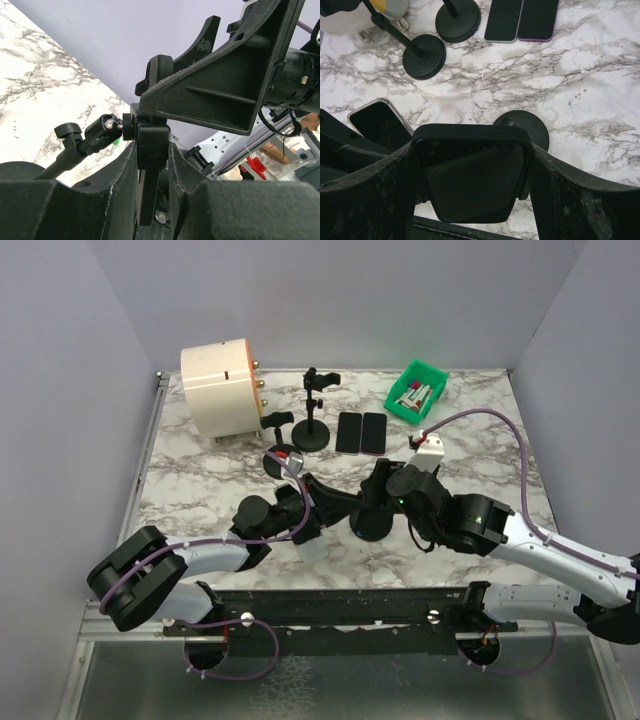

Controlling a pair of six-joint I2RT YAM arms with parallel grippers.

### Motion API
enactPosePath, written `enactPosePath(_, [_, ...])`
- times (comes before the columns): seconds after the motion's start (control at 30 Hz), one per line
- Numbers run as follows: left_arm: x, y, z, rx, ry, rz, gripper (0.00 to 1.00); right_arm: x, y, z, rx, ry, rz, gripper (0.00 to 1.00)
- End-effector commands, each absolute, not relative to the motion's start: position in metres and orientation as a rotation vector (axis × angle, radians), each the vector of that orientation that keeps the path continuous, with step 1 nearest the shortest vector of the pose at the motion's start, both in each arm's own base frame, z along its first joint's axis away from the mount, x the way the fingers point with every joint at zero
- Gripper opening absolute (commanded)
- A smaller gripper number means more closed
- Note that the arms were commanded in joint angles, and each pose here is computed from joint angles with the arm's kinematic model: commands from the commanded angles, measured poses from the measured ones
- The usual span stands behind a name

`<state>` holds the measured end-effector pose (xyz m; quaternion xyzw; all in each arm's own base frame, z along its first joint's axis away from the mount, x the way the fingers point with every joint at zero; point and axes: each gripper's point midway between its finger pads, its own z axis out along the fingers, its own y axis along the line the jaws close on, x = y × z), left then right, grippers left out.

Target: Remove the phone from the phone stand

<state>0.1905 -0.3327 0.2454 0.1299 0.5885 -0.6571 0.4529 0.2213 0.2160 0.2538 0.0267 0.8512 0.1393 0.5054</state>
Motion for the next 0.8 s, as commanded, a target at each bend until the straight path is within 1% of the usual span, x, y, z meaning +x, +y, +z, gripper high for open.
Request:
enactPosePath(0.0, [0.228, -0.315, 0.21, 0.147, 1.571, -1.486, 0.0, 0.215, 0.152, 0.23, -0.04, 2.108, 0.003, 0.0])
enactPosePath(0.47, [0.238, -0.323, 0.202, 0.145, 1.63, -1.448, 0.0, 0.207, 0.177, 0.253, -0.074, 2.102, 0.233, 0.0])
enactPosePath(0.63, [0.225, -0.337, 0.213, 0.263, 1.613, -1.53, 0.0, 0.209, 0.175, 0.242, -0.092, 2.133, 0.155, 0.0])
enactPosePath(0.73, [0.218, -0.34, 0.219, 0.318, 1.601, -1.542, 0.17, 0.212, 0.178, 0.243, -0.101, 2.135, 0.139, 0.0])
enactPosePath(0.77, [0.217, -0.341, 0.22, 0.327, 1.601, -1.537, 0.21, 0.213, 0.179, 0.243, -0.102, 2.135, 0.132, 0.0])
